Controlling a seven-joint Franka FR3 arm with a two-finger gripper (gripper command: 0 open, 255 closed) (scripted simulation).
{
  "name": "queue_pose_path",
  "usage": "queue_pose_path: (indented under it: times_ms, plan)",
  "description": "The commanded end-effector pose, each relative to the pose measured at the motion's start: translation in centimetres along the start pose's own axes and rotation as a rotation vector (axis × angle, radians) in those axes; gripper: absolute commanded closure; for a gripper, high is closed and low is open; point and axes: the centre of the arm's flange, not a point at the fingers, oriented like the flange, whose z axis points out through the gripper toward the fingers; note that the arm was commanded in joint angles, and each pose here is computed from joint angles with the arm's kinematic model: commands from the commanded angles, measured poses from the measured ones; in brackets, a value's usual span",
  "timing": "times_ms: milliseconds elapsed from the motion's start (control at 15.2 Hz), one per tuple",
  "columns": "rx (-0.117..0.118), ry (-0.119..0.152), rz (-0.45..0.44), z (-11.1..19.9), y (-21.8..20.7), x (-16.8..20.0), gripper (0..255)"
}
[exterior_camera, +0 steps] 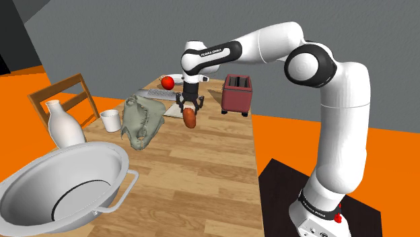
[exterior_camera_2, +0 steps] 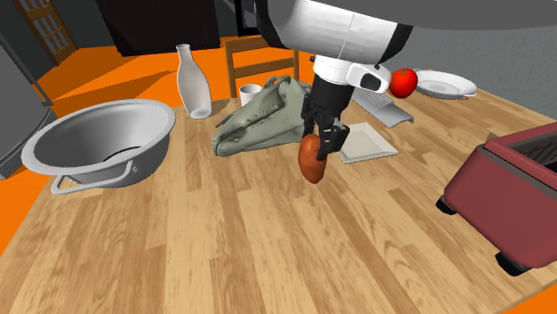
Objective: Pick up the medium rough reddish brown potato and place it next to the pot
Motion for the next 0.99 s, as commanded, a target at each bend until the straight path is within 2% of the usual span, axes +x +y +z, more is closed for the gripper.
queue_pose_path:
  times_ms: [0,924]
  plan:
    - [0.000,0.000,0.000,-1.1,-0.2,-0.1,255]
    - [0.000,0.000,0.000,-8.4,-0.7,-1.0,255]
